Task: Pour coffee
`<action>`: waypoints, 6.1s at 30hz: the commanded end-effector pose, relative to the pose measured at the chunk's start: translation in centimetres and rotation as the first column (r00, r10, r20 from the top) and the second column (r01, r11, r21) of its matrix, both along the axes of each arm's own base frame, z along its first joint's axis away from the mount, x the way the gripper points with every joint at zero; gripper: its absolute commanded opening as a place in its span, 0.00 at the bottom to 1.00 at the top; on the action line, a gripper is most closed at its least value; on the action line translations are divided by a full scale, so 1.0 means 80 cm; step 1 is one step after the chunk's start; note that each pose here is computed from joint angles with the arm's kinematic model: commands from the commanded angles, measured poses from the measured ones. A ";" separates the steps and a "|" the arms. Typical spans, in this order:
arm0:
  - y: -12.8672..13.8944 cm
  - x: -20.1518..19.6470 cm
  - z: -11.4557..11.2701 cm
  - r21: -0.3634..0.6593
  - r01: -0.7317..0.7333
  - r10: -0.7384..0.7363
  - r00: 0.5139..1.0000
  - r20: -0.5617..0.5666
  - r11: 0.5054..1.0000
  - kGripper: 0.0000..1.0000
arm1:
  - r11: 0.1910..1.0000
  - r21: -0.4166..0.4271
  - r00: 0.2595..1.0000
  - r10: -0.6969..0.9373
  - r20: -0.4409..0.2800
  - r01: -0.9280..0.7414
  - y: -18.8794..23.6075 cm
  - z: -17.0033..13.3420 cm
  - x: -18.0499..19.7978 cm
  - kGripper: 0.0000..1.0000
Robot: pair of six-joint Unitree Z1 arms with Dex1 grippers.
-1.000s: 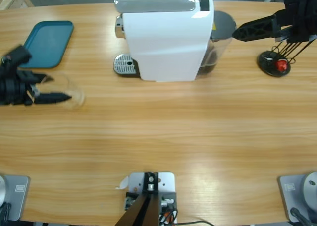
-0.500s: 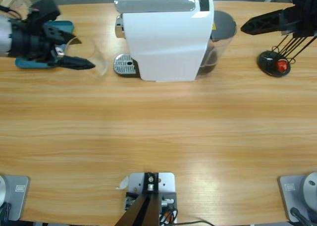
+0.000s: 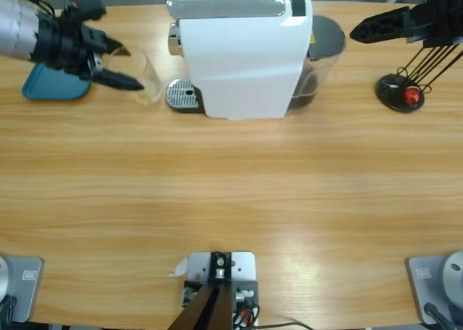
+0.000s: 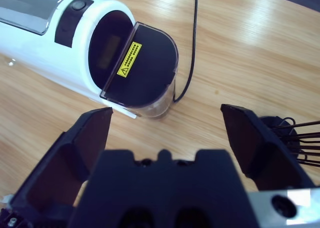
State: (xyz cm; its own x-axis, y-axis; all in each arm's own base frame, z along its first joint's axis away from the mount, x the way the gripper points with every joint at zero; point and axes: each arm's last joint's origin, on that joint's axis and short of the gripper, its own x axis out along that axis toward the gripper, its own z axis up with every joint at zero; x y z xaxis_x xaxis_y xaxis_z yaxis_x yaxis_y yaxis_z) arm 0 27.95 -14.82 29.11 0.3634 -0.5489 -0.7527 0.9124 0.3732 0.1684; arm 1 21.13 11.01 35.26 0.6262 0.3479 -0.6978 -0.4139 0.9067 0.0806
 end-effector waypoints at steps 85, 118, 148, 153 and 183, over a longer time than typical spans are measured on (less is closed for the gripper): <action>-0.074 0.093 -0.071 0.104 0.171 -0.153 0.974 -0.169 0.980 1.00 | 0.999 -0.050 0.997 0.011 -0.079 -0.015 0.005 -0.044 0.025 0.99; 0.023 -0.016 0.046 -0.052 -0.212 0.198 0.961 -0.193 0.976 1.00 | 0.999 -0.019 0.990 -0.041 -0.136 0.039 0.016 0.042 0.041 0.64; 0.113 -0.162 0.064 -0.084 -0.598 0.551 0.777 -0.303 0.797 1.00 | 0.988 0.074 0.897 0.155 -0.413 -0.137 0.106 0.047 0.178 0.00; 0.110 -0.152 0.078 -0.106 -0.595 0.549 0.786 -0.285 0.797 1.00 | 0.989 0.065 0.913 0.146 -0.381 -0.131 0.108 0.055 0.183 0.00; 0.111 -0.143 0.042 0.047 -0.622 0.613 0.750 -0.251 0.781 1.00 | 0.978 0.001 0.909 0.194 -0.368 -0.208 0.141 0.077 0.150 0.00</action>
